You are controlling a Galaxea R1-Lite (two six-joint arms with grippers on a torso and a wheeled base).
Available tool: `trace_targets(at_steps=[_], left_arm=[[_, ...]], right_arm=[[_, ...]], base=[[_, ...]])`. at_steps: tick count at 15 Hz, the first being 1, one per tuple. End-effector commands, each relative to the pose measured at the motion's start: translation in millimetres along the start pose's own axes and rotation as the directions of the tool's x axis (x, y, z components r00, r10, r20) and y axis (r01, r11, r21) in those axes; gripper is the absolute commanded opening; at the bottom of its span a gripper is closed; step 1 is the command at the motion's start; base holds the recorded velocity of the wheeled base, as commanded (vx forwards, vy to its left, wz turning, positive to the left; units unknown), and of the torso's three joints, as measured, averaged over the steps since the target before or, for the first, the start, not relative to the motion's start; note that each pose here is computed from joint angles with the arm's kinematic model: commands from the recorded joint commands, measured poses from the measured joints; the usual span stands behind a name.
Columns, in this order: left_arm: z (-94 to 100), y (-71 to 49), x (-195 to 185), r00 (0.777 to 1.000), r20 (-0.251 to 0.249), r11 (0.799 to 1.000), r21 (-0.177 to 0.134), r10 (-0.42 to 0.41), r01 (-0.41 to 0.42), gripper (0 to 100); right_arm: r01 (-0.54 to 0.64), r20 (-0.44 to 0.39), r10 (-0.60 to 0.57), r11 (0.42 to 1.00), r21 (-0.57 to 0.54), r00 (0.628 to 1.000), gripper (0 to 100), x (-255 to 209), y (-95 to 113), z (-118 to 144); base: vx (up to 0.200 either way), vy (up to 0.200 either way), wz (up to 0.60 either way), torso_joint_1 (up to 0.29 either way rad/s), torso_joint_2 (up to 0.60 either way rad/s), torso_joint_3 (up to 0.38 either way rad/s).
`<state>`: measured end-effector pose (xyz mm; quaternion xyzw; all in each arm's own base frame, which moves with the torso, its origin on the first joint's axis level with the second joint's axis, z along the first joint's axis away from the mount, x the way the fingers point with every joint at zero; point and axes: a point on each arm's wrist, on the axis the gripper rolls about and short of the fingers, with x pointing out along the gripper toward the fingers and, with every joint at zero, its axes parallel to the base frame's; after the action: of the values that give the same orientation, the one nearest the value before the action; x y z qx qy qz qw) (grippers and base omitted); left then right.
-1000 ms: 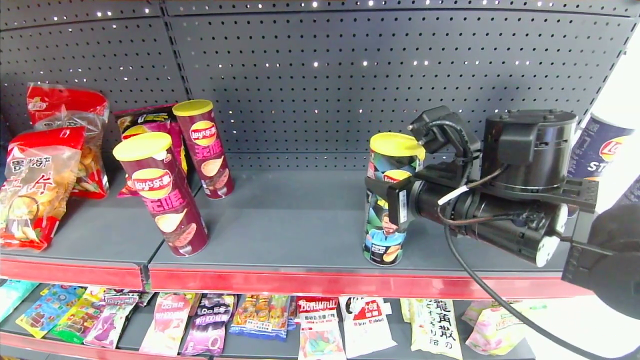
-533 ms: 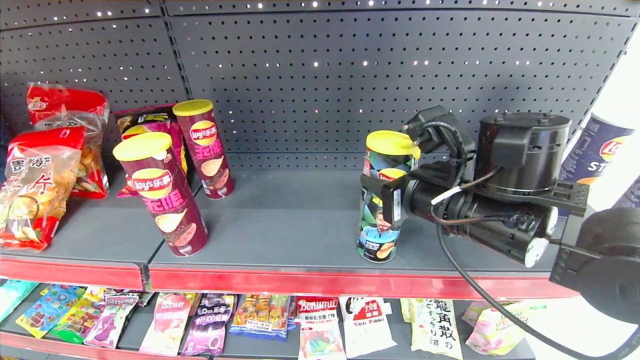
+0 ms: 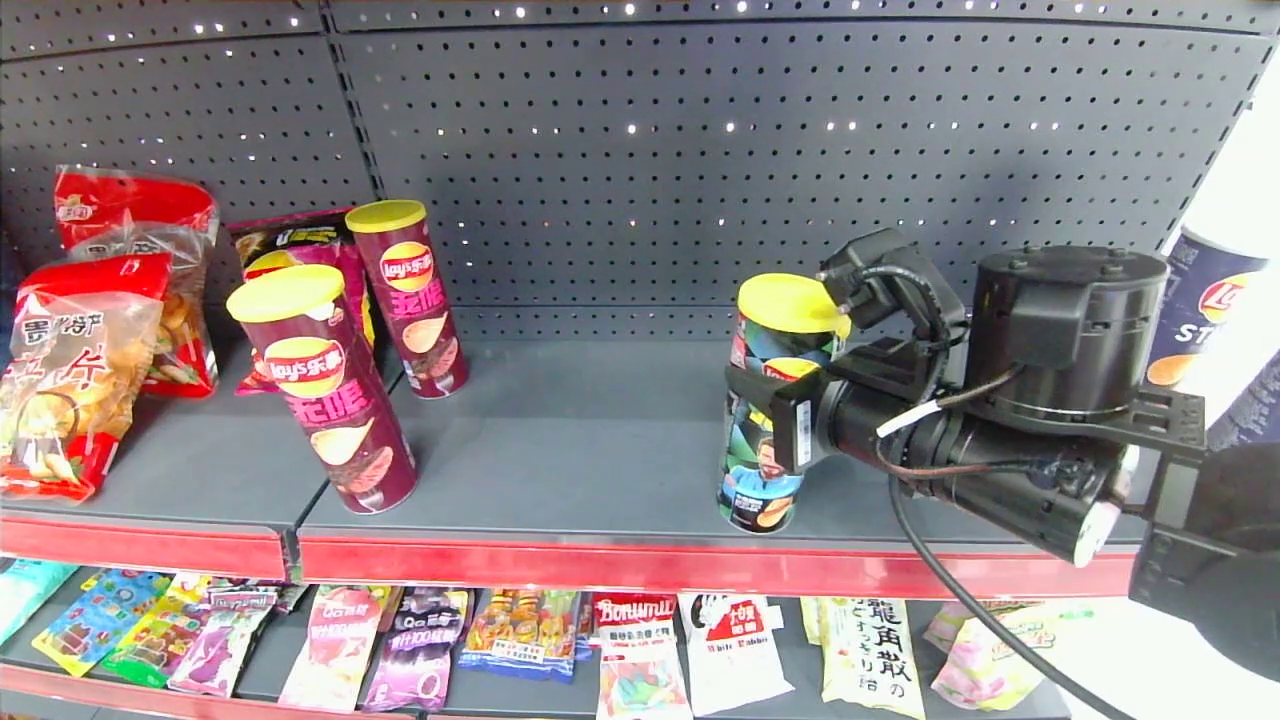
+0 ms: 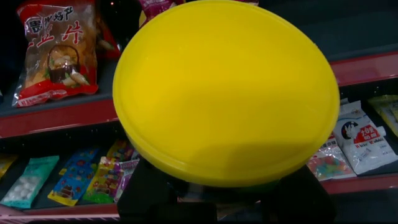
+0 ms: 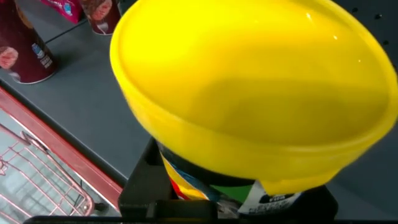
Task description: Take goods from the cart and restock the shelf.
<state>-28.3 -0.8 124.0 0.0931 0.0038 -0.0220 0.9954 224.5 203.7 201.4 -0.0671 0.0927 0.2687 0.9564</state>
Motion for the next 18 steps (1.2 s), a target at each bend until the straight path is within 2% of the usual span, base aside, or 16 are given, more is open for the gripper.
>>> trace_targets(at_steps=[1, 7, 8, 14, 18], left_arm=[[-0.5, -0.1, 0.2, 1.000, -0.002, 1.000, 0.002, -0.002, 0.002, 0], [-4.3, -0.8, 0.7, 1.000, -0.009, 1.000, 0.000, -0.003, 0.003, 0], [-5.7, -1.1, 0.6, 1.000, -0.009, 1.000, 0.000, -0.003, 0.003, 0], [-10.8, -2.0, 1.3, 1.000, -0.020, 1.000, -0.001, -0.005, 0.005, 0], [-11.2, -2.2, 1.5, 1.000, -0.021, 1.000, -0.001, -0.008, 0.008, 0]], right_arm=[[-0.002, -0.010, 0.002, 1.000, -0.002, 1.000, 0, -1.2, 0.1, -1.8], [-0.001, -0.019, 0.001, 1.000, 0.001, 1.000, 0, 0.8, 0.1, -4.1], [0.005, -0.018, -0.005, 1.000, 0.001, 1.000, 100, 0.8, 0.0, -4.0], [0.019, -0.012, -0.019, 1.000, 0.020, 1.000, 100, -2.2, -0.2, -2.3], [0.032, 0.017, -0.032, 0.999, 0.028, 0.999, 100, -23.0, -5.0, 2.6]], base=[[0.000, 0.000, 0.00, 0.000, 0.00, 0.000], [0.000, 0.000, 0.00, 0.000, 0.00, 0.000], [0.000, 0.000, 0.00, 0.000, 0.00, 0.000], [0.000, 0.000, 0.00, 0.000, 0.00, 0.000], [0.000, 0.000, 0.00, 0.000, 0.00, 0.000]])
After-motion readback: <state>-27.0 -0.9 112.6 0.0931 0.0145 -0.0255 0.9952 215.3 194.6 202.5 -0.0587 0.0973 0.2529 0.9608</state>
